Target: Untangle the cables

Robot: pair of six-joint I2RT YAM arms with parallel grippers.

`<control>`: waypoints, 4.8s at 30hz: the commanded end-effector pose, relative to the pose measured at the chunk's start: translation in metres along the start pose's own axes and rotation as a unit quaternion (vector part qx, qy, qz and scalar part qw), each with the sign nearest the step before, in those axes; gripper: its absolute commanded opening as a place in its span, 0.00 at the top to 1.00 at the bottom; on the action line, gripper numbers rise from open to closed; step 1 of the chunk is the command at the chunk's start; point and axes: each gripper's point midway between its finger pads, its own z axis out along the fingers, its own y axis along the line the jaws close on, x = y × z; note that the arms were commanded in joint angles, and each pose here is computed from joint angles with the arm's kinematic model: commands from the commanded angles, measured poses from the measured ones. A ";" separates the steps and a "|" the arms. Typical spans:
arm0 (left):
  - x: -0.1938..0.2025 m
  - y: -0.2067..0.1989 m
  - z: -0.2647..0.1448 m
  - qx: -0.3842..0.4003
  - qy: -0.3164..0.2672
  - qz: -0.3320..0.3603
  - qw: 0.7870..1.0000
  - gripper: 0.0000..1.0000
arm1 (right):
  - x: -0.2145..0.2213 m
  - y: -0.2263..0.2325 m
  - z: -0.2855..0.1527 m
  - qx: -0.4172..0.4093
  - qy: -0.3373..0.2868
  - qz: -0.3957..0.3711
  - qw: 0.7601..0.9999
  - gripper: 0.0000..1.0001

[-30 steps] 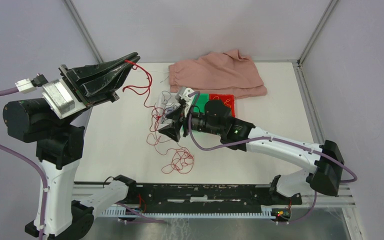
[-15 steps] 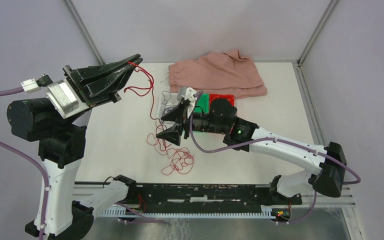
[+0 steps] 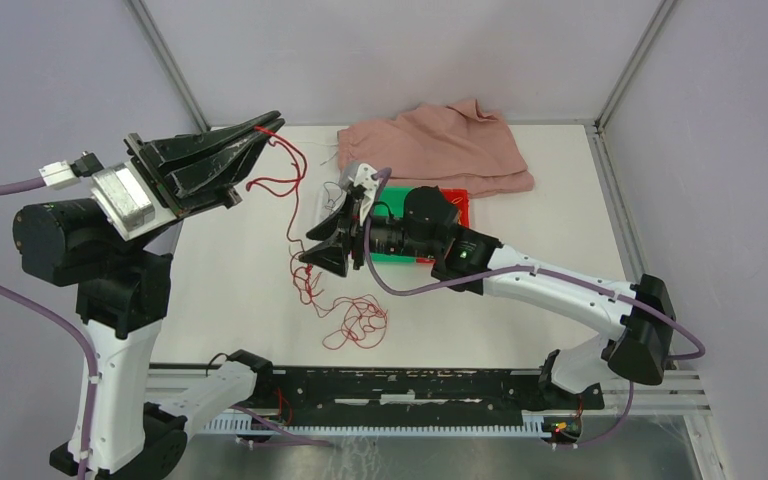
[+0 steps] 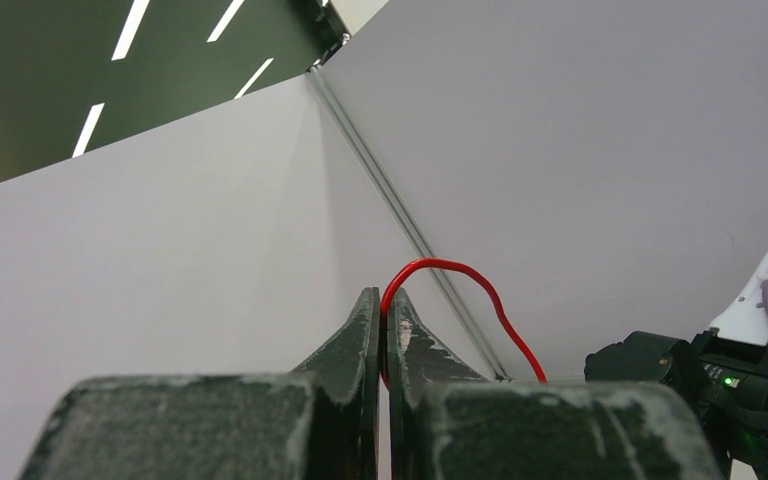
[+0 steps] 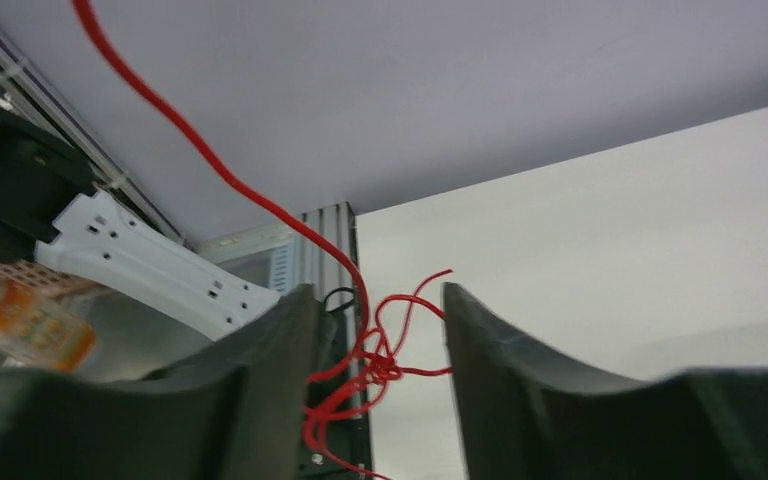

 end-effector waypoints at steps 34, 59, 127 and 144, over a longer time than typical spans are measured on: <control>0.152 -0.138 -0.107 0.144 0.247 -0.212 0.934 0.17 | -0.130 0.049 -0.091 -0.107 -0.224 0.107 0.963 0.99; 0.165 -0.161 -0.112 0.183 0.247 -0.279 0.910 0.57 | -0.123 0.051 -0.076 -0.138 -0.198 0.125 0.962 0.99; 0.205 -0.123 -0.148 0.048 0.338 -0.129 0.931 0.01 | -0.101 -0.103 -0.106 0.175 -0.020 0.000 0.984 0.99; 0.221 -0.108 -0.165 -0.009 0.386 -0.117 0.915 0.01 | 0.008 -0.247 -0.092 0.288 0.107 0.033 0.951 0.99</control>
